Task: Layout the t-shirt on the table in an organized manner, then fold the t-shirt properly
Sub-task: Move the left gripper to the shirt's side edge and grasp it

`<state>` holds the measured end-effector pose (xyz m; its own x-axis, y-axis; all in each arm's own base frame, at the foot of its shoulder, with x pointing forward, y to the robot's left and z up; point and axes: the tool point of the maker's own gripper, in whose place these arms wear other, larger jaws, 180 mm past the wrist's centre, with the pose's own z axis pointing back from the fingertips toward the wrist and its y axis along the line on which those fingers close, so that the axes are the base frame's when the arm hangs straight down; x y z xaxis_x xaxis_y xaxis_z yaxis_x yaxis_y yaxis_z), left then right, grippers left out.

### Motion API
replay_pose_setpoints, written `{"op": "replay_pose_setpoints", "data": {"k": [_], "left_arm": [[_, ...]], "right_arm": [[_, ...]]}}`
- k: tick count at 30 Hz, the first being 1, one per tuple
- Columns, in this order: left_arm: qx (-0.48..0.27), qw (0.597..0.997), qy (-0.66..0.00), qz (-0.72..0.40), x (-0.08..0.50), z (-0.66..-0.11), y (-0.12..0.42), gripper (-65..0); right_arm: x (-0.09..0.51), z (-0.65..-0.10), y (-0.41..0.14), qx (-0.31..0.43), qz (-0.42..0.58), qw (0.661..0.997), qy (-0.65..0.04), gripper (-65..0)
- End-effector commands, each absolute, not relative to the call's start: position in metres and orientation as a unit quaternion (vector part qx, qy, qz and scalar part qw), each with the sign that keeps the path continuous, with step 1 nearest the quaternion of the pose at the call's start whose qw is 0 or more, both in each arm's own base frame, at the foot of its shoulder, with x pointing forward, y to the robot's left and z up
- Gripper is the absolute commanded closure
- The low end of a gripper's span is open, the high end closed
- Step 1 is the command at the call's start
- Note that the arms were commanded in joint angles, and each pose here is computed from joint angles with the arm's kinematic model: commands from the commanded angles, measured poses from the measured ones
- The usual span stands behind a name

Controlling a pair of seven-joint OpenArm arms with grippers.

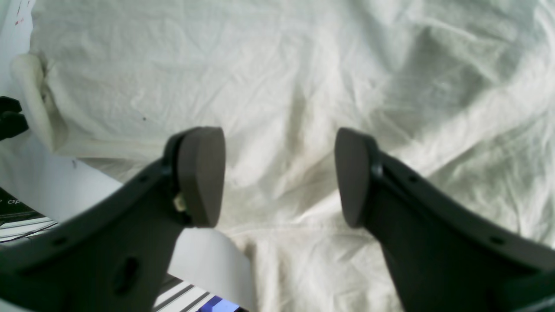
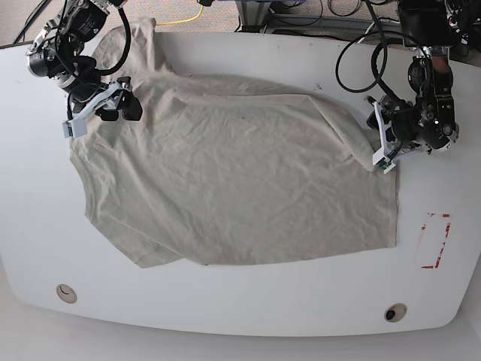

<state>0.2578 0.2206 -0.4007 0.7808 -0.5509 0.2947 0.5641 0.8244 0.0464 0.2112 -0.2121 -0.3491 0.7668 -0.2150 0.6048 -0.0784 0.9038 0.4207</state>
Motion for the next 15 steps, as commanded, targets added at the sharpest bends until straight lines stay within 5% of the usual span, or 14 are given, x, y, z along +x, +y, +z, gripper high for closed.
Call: {"op": "replay_pose_setpoints", "data": {"k": [1, 8, 15], "left_arm": [[-0.018, 0.937, -0.184, -0.298, 0.2751, -0.3863, 0.2203, -28.1], [-0.017, 0.936, -0.187, -0.298, 0.2773, -0.3849, 0.2203, -35.8], [0.006, 0.938, -0.178, -0.298, 0.2771, -0.3870, 0.2267, -35.8]], "right_arm": [[0.2181, -0.3391, -0.2138, 0.213, -0.029, 0.908, -0.361, -38.0], [0.2183, -0.3394, -0.2125, 0.215, -0.028, 0.907, -0.360, -38.0], [0.2182, -0.3393, -0.2129, 0.214, -0.029, 0.907, -0.360, -38.0]]}}
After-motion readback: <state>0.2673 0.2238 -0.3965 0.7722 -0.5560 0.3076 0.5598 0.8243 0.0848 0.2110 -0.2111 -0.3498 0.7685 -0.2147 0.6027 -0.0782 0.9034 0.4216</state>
